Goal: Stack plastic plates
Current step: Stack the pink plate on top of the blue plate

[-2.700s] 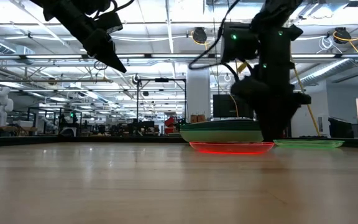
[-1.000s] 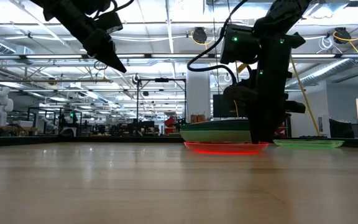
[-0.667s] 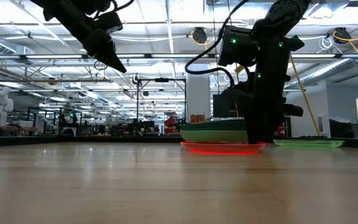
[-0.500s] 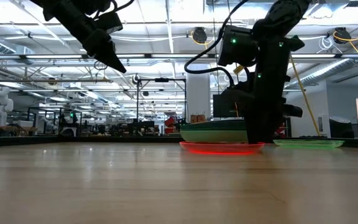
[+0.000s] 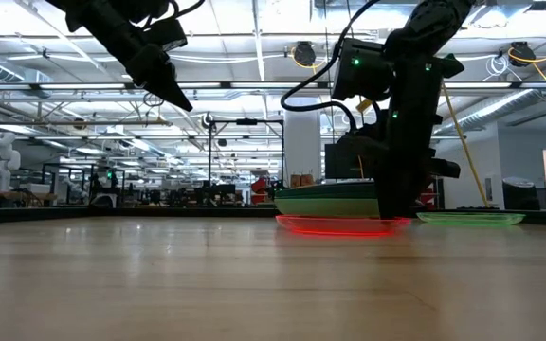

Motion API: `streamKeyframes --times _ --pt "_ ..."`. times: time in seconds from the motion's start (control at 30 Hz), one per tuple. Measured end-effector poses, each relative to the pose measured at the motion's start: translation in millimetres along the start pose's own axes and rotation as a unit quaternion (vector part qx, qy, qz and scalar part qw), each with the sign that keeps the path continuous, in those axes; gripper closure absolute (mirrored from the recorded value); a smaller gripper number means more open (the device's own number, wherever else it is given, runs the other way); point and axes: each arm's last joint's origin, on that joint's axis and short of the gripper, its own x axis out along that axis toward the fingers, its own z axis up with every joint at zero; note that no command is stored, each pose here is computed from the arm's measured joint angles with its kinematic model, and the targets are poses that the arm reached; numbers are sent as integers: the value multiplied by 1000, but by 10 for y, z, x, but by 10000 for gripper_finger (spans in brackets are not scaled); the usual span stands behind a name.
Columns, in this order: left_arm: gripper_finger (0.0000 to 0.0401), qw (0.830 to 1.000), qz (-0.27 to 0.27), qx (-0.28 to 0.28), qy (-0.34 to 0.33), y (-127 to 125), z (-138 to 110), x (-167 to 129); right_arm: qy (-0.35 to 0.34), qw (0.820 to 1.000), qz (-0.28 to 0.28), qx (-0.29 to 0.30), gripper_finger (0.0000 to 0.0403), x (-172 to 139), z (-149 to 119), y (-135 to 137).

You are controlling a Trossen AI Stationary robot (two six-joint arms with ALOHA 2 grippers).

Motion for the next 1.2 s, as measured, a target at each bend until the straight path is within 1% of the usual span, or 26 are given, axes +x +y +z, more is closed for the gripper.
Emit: streamKeyframes --times 0.2,0.4,0.8,1.2 --pt "277 1000 0 0 0 0 0 0 -2 1000 3 -9 399 -5 5 8" --pt "277 1000 0 0 0 -1 0 -1 -2 1000 4 -10 400 -5 5 8" --pt "277 1000 0 1 0 -1 0 0 -8 999 19 -39 402 -35 38 56" --pt "277 1000 0 0 0 0 0 0 -42 994 61 -82 402 -258 206 284"
